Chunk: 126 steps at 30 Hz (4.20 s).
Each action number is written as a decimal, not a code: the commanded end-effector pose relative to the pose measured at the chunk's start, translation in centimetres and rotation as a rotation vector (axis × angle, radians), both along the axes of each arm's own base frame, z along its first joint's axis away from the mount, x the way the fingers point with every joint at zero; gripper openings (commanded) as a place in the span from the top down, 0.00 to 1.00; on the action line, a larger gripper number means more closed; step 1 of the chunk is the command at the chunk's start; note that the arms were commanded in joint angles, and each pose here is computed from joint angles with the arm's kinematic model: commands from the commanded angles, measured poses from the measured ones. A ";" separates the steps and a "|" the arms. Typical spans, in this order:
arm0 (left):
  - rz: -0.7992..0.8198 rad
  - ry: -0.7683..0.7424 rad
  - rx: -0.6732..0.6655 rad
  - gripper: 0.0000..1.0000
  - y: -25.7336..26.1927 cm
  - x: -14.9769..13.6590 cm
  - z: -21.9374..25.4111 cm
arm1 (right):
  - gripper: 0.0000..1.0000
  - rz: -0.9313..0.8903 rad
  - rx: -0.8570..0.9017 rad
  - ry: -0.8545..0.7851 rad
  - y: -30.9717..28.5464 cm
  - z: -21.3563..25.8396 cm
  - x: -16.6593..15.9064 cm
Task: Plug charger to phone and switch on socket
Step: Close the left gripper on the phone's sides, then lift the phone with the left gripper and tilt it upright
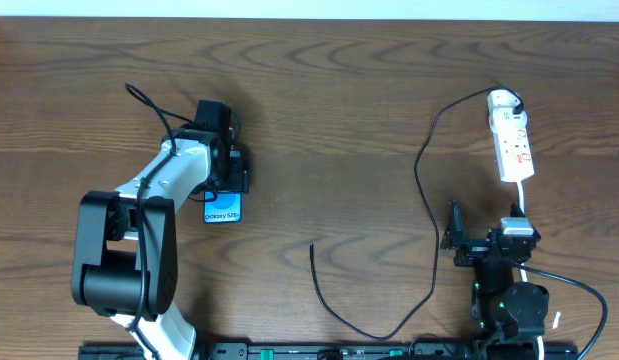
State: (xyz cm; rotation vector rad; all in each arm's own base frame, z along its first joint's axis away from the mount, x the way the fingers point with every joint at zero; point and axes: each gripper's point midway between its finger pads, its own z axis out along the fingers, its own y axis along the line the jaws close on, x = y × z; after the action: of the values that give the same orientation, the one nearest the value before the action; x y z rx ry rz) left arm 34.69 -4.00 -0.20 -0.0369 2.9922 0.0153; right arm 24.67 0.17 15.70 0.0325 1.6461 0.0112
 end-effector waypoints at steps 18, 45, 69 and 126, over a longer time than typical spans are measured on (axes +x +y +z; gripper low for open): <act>0.008 0.026 0.016 0.43 0.3 -0.6 -0.7 | 0.01 0.004 -0.018 -0.004 0.1 0.0 0.0; 0.008 0.023 0.016 0.92 0.3 -0.6 -0.7 | 0.01 0.004 -0.018 -0.004 0.1 0.0 0.0; 0.006 -0.158 -0.008 0.93 0.0 1.6 5.3 | 0.01 0.004 -0.018 -0.004 0.1 0.0 0.0; 0.262 0.170 -1.344 0.93 -16.5 0.2 22.4 | 0.01 0.004 -0.018 -0.004 0.1 0.0 0.0</act>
State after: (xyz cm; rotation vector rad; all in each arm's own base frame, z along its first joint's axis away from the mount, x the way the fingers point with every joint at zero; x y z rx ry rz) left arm 35.77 -19.99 19.79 -0.4826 2.4930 -1.7810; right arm 24.67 0.17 15.70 0.0325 1.6461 0.0112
